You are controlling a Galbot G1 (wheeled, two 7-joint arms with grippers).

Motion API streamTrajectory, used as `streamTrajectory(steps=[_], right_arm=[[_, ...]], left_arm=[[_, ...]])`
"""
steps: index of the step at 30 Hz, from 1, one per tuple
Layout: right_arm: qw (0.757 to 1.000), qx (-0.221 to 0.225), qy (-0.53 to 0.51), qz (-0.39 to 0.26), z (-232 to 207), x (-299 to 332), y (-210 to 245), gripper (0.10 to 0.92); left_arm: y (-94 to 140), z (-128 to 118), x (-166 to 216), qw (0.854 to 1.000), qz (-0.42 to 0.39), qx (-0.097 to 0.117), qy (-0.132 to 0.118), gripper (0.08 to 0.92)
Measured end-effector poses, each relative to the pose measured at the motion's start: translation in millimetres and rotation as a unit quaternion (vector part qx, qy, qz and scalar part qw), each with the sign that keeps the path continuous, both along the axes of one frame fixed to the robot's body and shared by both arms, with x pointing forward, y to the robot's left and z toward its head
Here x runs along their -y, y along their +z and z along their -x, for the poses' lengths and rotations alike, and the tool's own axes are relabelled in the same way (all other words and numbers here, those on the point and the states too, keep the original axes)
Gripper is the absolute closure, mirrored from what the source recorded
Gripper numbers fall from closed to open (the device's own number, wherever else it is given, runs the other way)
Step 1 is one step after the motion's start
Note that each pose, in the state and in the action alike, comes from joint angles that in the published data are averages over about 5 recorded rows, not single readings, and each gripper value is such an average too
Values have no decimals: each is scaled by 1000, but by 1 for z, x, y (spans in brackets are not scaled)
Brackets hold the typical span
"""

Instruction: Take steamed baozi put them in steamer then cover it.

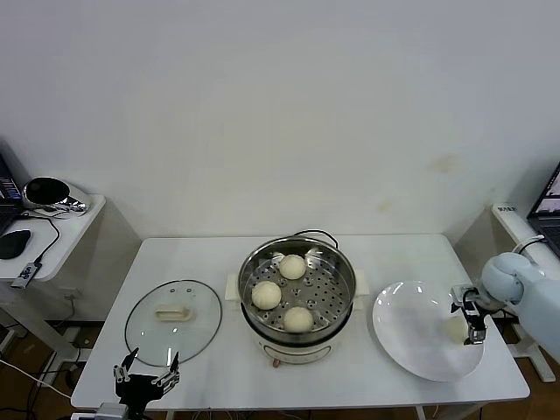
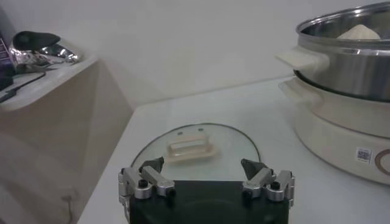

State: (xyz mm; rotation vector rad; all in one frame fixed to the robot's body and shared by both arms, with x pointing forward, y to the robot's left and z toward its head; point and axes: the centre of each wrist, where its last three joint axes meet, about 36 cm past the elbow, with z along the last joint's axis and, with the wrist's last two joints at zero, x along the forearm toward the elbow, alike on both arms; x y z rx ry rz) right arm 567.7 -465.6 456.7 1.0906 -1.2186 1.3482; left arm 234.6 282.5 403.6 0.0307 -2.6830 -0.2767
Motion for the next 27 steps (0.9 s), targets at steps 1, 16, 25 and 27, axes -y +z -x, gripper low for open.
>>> streamTrajectory(steps=[1, 16, 25, 27], right_arm=[[1000, 0, 0, 0, 0, 0, -1, 200], [1000, 7, -12, -3, 2, 5, -3, 350], [1000, 17, -24, -12, 1, 7, 13, 459], [999, 19, -25, -15, 0, 6, 21, 459]], left_arm=[[0, 0, 0, 1000, 0, 0, 0, 177], [-3, 0, 1, 1000, 1, -3, -1, 177], [-4, -3, 1, 1000, 2, -2, -2, 177], [-4, -4, 2, 1000, 2, -1, -1, 177]])
